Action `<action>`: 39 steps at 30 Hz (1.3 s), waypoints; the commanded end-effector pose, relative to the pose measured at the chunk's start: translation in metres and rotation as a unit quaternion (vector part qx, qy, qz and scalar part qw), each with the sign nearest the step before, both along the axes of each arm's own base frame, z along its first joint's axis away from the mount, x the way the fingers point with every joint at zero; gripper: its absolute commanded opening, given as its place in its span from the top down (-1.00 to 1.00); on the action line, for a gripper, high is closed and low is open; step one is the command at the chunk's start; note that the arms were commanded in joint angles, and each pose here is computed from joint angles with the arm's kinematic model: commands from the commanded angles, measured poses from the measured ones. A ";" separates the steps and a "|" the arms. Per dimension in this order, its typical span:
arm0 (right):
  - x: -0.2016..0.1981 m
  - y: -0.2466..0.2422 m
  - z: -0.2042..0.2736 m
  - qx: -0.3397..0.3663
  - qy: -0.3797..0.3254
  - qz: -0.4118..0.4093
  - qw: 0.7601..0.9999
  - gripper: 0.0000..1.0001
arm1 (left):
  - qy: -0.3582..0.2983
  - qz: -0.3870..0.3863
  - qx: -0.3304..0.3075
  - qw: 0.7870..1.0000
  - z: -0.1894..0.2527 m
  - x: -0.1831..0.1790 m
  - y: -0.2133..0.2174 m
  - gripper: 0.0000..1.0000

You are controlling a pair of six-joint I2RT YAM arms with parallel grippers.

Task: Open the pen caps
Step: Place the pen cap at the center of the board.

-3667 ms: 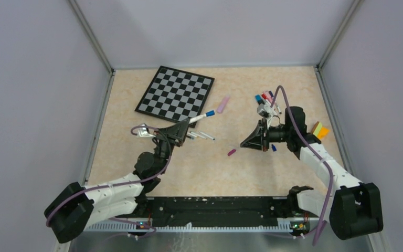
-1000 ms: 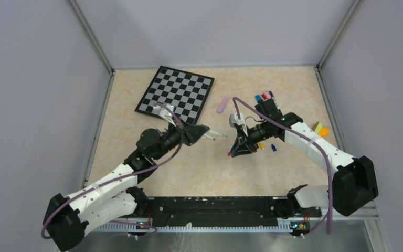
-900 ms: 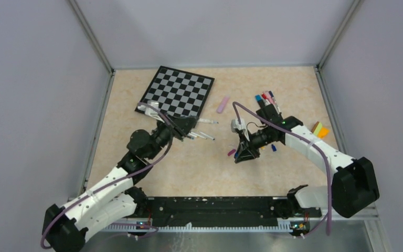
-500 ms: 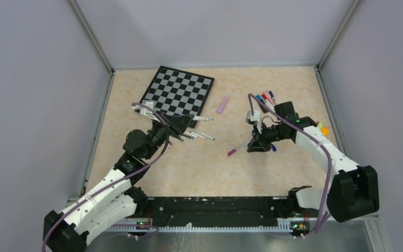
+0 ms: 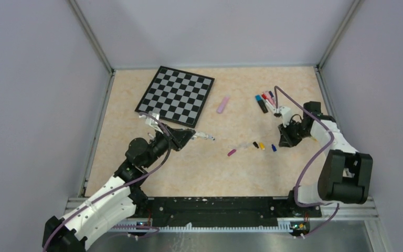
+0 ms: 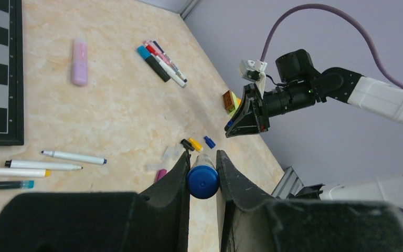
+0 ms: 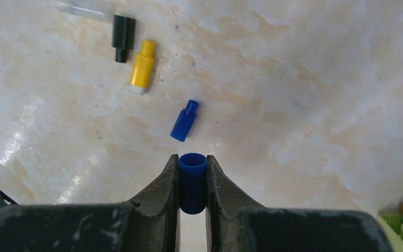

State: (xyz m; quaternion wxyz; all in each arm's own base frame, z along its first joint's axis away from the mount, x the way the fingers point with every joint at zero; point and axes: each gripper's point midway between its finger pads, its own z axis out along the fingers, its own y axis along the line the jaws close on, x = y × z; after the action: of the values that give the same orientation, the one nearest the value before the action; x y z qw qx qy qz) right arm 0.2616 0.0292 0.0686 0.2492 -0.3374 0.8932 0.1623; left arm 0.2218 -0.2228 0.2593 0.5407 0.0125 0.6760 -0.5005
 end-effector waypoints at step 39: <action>0.026 0.000 0.042 0.037 -0.028 -0.034 0.998 0.03 | 0.054 -0.030 -0.001 0.998 -0.026 -0.003 -0.011 1.00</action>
State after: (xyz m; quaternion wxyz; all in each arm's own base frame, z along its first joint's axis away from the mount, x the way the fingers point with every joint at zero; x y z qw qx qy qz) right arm 0.2772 0.0154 0.0714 0.2216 -0.2910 0.9173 0.1574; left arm 0.2151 -0.2243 0.2228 0.5009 0.0018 0.7057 -0.5011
